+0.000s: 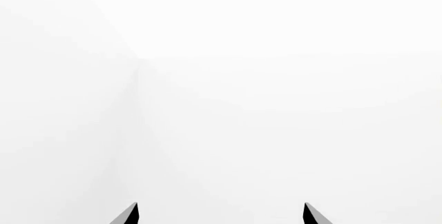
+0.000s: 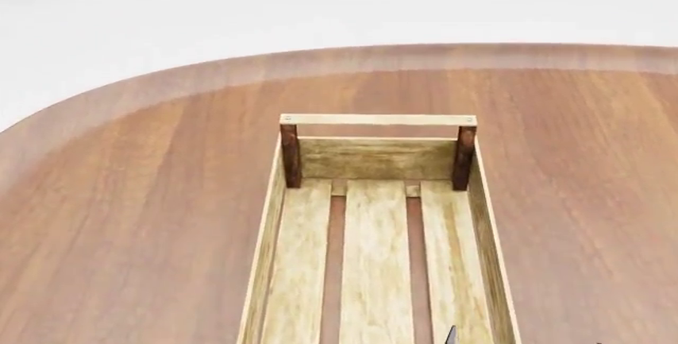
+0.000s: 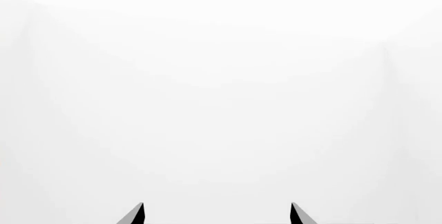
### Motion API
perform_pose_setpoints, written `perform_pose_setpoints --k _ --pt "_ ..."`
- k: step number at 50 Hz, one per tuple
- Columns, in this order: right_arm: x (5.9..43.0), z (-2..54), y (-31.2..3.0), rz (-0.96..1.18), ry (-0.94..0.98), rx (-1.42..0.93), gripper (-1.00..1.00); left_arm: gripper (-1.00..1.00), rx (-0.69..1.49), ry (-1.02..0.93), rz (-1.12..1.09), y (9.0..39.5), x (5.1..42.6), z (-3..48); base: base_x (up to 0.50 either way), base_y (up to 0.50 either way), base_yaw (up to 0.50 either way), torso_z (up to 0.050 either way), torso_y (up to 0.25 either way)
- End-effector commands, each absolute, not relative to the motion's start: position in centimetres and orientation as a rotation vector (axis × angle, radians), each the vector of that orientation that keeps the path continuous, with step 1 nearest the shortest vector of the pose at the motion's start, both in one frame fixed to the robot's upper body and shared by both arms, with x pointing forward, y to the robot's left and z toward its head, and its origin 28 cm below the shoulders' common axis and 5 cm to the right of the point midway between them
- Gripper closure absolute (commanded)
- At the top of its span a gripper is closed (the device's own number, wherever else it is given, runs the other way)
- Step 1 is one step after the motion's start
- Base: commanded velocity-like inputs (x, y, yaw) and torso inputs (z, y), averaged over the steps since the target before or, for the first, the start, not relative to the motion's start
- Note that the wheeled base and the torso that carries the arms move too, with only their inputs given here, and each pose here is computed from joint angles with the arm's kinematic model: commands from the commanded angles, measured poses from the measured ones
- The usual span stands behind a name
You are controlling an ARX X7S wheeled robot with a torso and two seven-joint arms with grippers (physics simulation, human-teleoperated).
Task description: Pick up the cream cheese and put it in the tray.
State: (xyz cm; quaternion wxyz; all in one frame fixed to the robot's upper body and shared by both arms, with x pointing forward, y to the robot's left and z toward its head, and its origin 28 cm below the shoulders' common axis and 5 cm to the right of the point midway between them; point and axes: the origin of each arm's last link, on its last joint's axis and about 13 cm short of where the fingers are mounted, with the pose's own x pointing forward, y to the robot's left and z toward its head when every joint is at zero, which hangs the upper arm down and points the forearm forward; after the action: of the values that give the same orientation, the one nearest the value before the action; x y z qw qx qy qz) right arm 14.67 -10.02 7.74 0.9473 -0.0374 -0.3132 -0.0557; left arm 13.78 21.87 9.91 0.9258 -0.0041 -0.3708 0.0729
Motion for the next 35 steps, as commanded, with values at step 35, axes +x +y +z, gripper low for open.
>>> perform_pose_setpoints --k 35 --pt "15.9 8.1 -11.2 -0.296 -0.612 -0.099 -1.0 -1.0 -0.007 -0.753 0.142 21.8 13.9 9.8 0.0 0.0 0.0 0.0 0.0"
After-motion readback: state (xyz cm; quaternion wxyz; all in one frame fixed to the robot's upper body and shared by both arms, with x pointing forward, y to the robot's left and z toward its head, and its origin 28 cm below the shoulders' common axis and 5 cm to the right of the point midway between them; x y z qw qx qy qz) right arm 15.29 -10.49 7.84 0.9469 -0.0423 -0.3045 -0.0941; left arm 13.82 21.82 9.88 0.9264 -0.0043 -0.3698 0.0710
